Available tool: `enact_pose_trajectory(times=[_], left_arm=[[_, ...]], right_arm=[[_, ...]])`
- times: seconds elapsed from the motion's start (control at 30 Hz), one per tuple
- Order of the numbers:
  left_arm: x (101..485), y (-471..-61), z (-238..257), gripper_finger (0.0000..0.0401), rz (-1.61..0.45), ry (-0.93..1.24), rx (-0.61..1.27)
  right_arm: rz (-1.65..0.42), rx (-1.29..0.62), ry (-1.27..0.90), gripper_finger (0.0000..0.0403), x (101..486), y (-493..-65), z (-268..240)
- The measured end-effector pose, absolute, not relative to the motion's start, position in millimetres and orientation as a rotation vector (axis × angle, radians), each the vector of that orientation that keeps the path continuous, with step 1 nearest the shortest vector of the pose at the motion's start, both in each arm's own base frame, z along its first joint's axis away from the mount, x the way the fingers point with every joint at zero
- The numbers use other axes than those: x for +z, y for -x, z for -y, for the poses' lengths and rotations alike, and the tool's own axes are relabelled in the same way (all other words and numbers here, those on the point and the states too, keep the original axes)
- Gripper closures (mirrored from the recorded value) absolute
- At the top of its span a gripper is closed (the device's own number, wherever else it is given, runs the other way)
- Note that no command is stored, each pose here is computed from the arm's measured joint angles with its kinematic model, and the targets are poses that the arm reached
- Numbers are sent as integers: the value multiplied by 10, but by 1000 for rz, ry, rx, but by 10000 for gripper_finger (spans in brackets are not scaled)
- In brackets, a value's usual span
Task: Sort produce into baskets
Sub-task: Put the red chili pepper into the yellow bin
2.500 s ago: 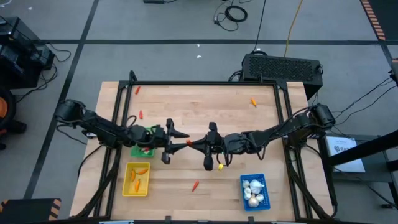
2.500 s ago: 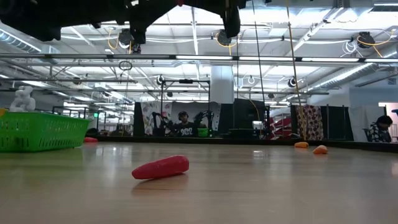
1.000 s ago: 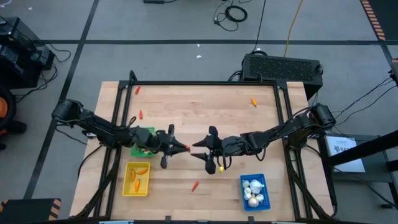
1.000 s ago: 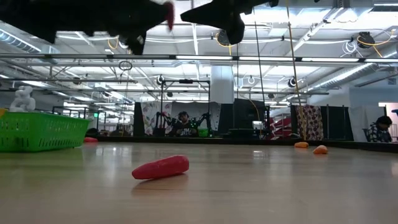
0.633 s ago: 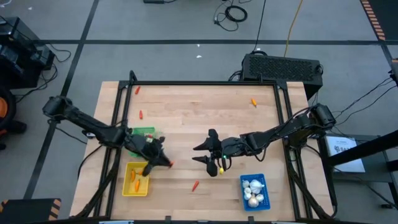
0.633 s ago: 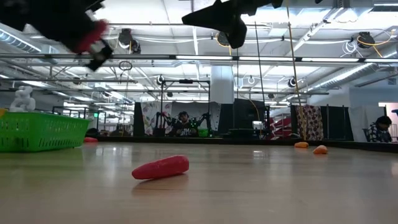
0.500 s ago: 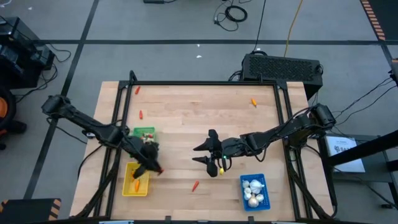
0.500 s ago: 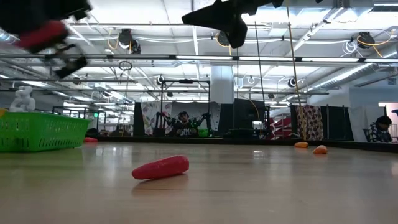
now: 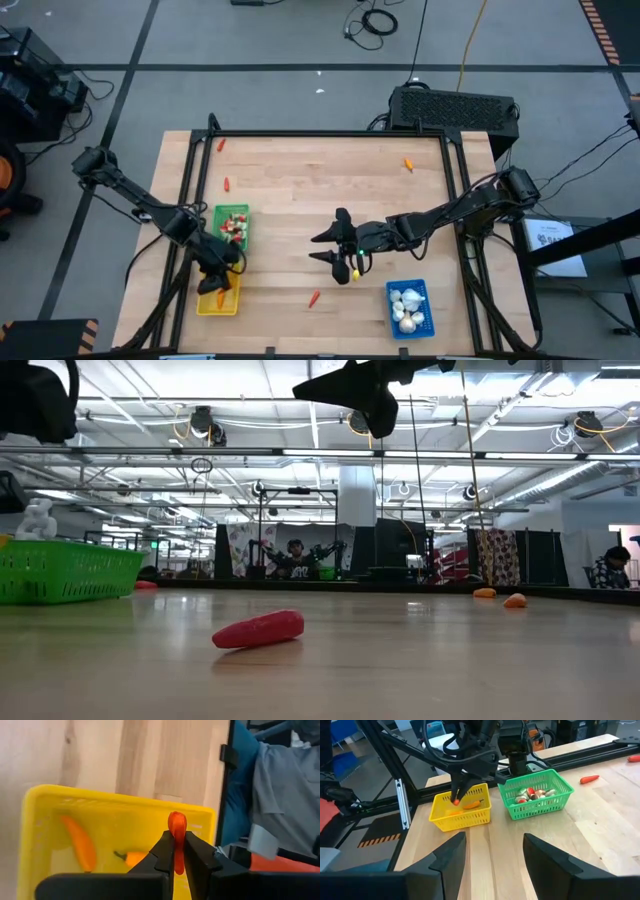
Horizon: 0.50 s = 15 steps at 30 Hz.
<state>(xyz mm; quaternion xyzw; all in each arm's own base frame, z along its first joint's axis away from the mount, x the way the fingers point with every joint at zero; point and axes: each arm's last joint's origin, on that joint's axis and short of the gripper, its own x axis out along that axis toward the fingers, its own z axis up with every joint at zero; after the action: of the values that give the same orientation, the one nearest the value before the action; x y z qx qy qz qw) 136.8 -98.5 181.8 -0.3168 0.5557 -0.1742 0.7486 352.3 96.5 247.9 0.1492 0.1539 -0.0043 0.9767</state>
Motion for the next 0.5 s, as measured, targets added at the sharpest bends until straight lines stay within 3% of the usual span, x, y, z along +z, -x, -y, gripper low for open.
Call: enact_pose_trajectory(times=[0.5], left_arm=[[1806, -1354, 978, 283, -1232, 675, -384]], right_arm=[[-311, -8, -295, 215, 2478, -3523, -964]])
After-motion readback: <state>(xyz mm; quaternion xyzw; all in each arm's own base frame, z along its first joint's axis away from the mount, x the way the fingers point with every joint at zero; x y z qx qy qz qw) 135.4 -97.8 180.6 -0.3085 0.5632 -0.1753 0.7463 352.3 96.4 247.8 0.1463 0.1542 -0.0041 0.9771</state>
